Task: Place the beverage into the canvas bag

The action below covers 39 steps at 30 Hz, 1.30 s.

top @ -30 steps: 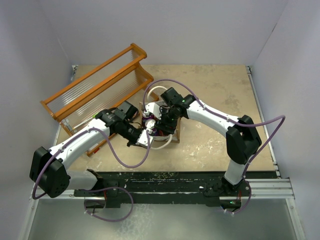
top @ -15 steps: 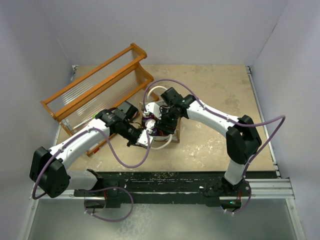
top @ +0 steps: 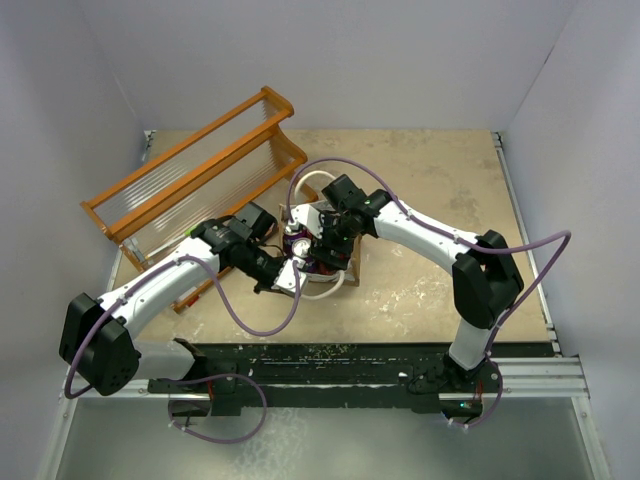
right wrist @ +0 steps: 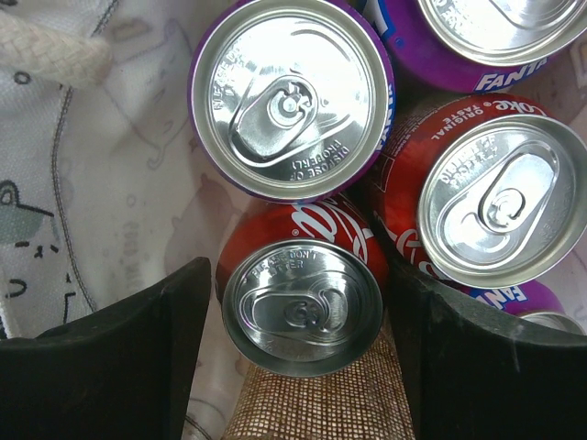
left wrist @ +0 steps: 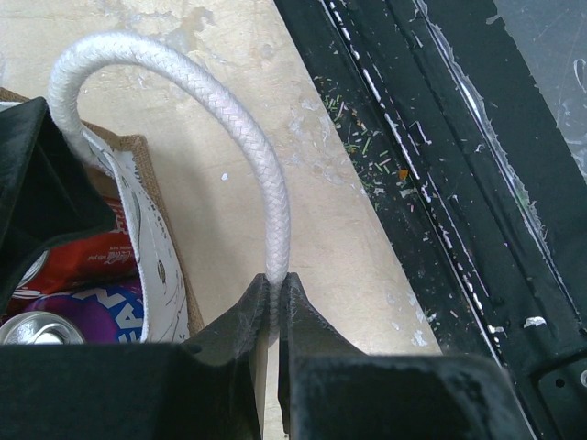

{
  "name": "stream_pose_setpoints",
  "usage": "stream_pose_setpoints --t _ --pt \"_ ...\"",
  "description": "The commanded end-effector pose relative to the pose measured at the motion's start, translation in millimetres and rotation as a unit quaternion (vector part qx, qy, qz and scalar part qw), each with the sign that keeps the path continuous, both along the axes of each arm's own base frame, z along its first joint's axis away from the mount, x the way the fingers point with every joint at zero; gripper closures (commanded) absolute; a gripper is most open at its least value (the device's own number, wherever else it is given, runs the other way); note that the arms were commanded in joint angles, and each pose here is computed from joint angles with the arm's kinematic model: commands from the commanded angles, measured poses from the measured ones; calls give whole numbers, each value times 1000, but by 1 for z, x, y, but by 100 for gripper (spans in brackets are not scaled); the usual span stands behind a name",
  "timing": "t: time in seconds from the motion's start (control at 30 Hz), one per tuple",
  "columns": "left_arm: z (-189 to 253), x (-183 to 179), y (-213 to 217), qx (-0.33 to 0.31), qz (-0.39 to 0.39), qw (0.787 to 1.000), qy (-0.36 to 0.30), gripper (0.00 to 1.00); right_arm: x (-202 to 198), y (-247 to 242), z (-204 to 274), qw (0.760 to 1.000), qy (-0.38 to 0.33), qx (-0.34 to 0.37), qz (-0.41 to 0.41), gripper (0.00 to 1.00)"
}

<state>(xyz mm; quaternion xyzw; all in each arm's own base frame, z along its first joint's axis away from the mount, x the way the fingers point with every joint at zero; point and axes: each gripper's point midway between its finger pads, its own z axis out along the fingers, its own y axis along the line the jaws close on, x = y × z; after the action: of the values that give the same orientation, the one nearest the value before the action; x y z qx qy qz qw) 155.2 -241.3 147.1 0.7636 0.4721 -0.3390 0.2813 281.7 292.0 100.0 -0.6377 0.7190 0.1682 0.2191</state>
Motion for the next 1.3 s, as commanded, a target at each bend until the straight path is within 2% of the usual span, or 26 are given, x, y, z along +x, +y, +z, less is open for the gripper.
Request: stream_pose_setpoints --t 0.0,0.27,0.47,0.7,1.03,1.27 --pt "3 -7 -1 -10 -7 1000 7 98 1 11 18 999 -13 33 7 21" --pt "5 -7 0 -9 -4 1000 4 98 -2 11 26 999 -15 39 10 20" --pt "6 -6 0 -9 -4 1000 4 98 -8 8 27 999 -7 38 18 26" --pt "6 -6 0 -9 -4 1000 2 98 -12 5 30 999 -5 38 20 28" --pt "7 -6 0 -10 -4 1000 0 98 -19 7 54 998 -7 60 27 29" --pt "9 -6 0 -11 -3 1000 0 99 -13 6 75 997 -35 70 20 29"
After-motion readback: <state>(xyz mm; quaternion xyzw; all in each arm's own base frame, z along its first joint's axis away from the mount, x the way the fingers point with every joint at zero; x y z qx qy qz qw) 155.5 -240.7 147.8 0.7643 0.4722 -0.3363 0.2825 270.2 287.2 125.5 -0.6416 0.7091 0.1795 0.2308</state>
